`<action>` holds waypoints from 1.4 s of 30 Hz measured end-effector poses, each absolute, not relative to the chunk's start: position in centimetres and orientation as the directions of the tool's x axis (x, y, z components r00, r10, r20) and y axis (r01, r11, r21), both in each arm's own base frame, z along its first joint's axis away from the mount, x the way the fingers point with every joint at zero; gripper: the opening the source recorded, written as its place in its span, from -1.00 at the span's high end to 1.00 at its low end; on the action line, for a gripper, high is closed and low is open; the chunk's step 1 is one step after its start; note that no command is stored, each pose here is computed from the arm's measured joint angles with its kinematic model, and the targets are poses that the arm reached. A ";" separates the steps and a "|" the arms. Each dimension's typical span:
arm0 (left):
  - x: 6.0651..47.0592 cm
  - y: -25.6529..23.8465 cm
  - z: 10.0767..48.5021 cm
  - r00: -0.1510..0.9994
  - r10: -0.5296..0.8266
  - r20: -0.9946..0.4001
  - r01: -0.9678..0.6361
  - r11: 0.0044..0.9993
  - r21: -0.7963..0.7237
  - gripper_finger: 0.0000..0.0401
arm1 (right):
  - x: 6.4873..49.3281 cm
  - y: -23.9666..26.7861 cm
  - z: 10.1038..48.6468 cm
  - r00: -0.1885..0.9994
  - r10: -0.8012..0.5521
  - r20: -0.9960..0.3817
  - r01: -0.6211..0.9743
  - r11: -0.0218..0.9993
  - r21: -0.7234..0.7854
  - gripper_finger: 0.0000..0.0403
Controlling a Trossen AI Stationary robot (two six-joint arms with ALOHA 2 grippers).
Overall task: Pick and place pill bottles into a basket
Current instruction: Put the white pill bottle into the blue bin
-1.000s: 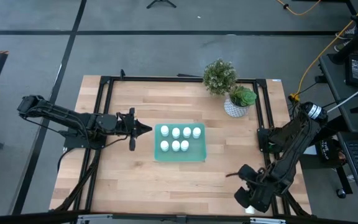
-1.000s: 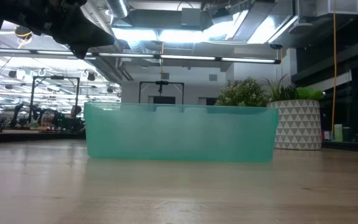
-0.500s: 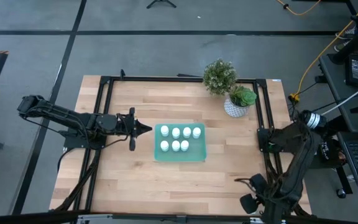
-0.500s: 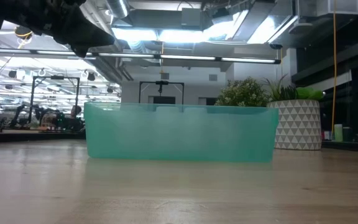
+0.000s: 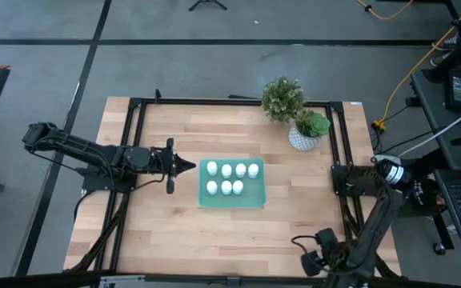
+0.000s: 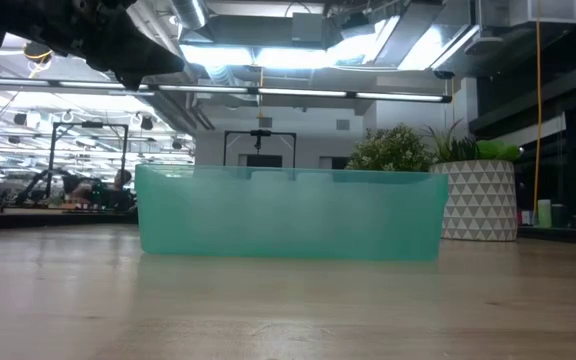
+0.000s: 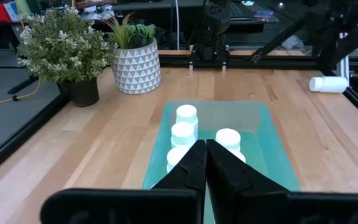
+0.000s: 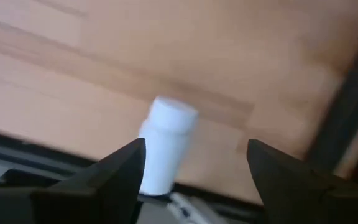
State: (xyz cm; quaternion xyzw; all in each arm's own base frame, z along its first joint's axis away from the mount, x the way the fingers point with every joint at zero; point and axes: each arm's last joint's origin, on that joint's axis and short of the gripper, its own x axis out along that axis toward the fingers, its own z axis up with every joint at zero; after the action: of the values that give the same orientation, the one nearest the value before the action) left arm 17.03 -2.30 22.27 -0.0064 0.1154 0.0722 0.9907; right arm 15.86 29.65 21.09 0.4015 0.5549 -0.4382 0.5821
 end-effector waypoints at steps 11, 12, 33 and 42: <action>17.0 -2.3 22.3 0.963 0.139 -0.230 -0.142 0.990 0.005 0.95 | 19.5 29.4 18.8 0.028 -0.051 -0.998 0.972 0.234 0.015 -0.39; 17.0 -2.3 22.3 0.963 0.139 -0.230 -0.142 0.990 0.005 0.95 | 19.7 29.3 18.6 0.026 -0.055 -0.998 0.973 0.229 0.013 -0.39; 17.0 -2.3 22.3 0.963 0.137 -0.231 -0.141 0.990 0.000 0.96 | 20.2 29.6 16.9 0.007 -0.080 -0.997 0.985 0.174 -0.007 -0.39; 17.0 -2.3 22.2 0.963 0.137 -0.233 -0.142 0.990 -0.003 0.97 | 20.1 29.6 16.2 -0.018 -0.118 -0.993 0.987 0.158 -0.037 -0.39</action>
State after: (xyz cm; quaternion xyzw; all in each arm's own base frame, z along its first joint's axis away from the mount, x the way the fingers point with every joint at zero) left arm 17.02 -2.32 22.23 -0.0100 0.1171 0.0705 0.9906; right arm 20.12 29.56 16.19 0.4216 0.5154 -0.4934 0.5596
